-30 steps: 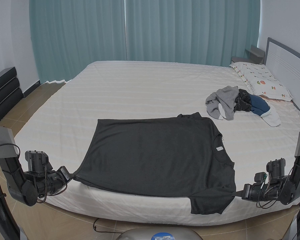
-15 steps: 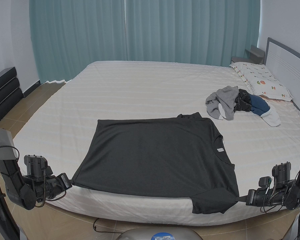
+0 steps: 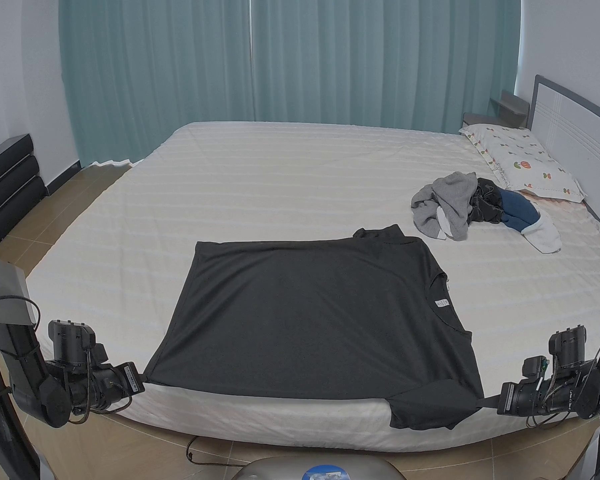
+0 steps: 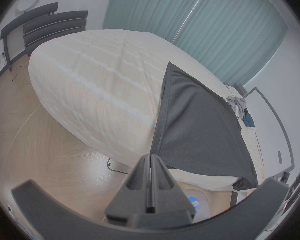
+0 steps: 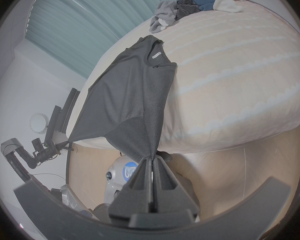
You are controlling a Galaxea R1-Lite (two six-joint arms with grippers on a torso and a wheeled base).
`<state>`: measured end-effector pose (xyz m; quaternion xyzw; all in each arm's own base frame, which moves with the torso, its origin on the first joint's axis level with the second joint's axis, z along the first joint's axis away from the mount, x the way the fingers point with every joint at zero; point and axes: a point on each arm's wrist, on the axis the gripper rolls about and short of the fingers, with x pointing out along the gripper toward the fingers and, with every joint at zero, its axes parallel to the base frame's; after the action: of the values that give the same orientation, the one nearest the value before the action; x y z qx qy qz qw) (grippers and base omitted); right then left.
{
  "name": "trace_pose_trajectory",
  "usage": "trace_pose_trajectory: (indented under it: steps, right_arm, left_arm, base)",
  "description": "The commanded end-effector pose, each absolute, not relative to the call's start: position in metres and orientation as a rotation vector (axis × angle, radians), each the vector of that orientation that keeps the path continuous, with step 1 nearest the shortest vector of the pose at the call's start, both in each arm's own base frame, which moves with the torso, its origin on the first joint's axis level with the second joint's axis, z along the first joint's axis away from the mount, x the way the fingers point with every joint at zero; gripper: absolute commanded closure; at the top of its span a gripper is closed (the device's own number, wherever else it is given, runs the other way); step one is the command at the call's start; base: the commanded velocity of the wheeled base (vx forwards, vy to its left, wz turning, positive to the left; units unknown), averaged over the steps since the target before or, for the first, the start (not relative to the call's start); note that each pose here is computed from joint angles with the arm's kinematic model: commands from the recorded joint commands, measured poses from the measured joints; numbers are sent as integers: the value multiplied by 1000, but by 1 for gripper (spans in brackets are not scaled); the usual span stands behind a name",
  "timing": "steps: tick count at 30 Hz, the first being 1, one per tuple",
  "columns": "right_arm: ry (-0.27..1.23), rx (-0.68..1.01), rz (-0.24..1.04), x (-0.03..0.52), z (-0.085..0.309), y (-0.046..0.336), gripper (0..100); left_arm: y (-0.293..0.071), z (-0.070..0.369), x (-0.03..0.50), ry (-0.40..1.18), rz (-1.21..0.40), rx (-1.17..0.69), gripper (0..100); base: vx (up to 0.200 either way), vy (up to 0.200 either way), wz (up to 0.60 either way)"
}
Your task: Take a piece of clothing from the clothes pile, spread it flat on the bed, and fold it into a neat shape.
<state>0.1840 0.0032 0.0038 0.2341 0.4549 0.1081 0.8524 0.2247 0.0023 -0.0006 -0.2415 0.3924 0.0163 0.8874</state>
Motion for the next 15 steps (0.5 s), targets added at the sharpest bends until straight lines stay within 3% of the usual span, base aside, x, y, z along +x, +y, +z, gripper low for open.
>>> trace_pose_trajectory:
  steps: [1, 15]
  right_arm:
    - [962, 482, 212, 176, 7, -2, 100]
    - [1007, 432, 232, 168, 8, -3, 100]
  left_arm:
    - [1, -2, 224, 827, 32, -502, 100]
    - [-4, -6, 214, 870, -3, -438, 100]
  base:
    - [0, 0, 0]
    - [0, 0, 0]
